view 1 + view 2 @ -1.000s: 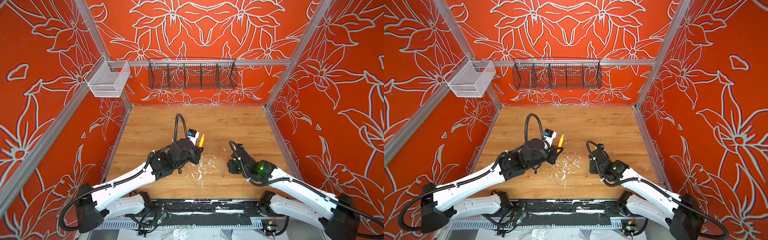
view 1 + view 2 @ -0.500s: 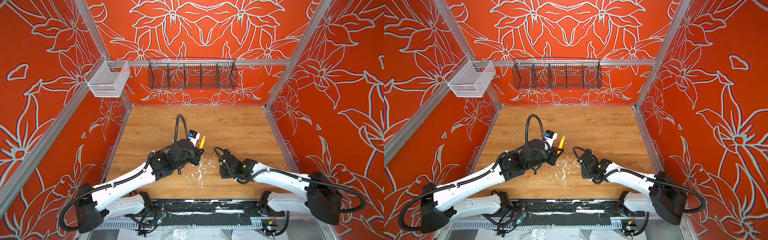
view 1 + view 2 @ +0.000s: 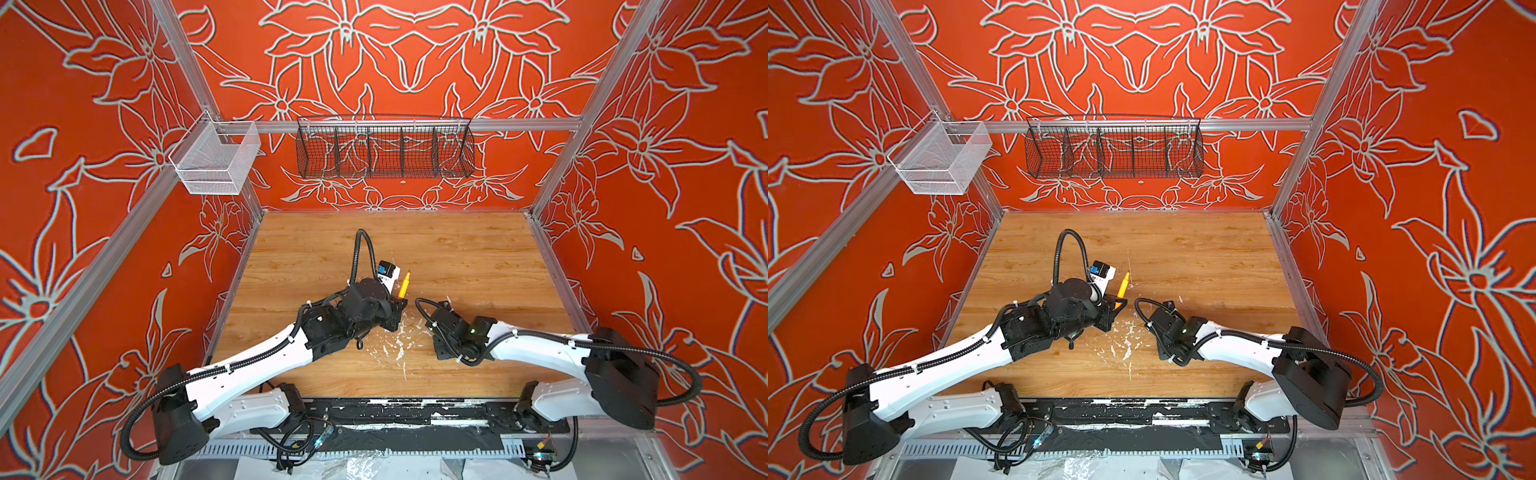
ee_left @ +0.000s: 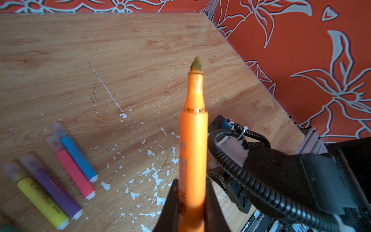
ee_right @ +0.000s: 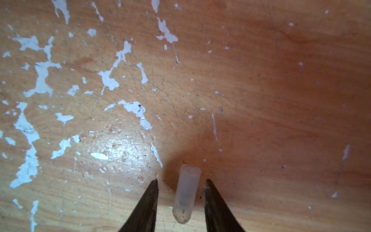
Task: Insert the pens into the pen caps
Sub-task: 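Lower the right gripper and grasp the translucent cap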
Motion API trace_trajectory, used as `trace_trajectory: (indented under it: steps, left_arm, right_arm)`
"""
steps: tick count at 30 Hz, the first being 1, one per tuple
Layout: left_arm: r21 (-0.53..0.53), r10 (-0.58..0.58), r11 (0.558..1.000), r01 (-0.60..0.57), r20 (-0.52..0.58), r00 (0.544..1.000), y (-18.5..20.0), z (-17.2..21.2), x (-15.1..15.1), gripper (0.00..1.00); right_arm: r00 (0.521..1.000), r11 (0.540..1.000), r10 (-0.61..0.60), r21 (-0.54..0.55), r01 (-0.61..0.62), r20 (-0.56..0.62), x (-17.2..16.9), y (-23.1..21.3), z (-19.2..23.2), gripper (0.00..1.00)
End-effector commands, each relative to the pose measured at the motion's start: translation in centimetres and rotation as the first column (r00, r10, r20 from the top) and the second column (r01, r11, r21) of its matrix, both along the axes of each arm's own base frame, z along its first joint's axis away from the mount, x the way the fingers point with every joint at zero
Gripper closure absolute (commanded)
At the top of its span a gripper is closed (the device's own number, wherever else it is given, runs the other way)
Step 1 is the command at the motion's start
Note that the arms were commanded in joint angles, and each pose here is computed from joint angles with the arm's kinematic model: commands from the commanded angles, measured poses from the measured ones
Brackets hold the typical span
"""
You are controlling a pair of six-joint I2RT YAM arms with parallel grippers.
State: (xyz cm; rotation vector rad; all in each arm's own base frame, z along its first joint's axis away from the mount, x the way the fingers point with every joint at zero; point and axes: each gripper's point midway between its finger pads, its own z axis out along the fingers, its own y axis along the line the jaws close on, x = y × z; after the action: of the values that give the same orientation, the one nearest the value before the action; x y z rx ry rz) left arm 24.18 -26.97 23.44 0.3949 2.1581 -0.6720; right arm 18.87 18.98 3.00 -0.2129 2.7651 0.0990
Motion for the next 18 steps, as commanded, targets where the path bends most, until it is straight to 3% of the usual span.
trace_trajectory:
  steps: [1, 9, 18]
  left_arm:
    - [-0.005, 0.009, 1.000, -0.009, 0.004, 1.000, 0.3, 0.3, -0.1, 1.00]
    - [-0.007, 0.012, 1.000, -0.012, -0.005, 1.000, 0.5, 0.2, -0.3, 1.00]
    - [-0.024, 0.004, 1.000, -0.004, 0.010, 1.000, 0.6, 0.7, -0.5, 1.00]
  right_arm:
    - [1.000, 0.999, -0.024, -0.041, 0.024, -0.001, -0.4, -1.0, -0.9, 0.61]
    - [0.999, 0.997, -0.028, -0.070, 0.026, -0.028, -0.8, -1.3, -2.6, 0.75]
    - [0.999, 0.995, -0.041, -0.093, 0.038, -0.020, -0.9, -2.0, -3.2, 0.83]
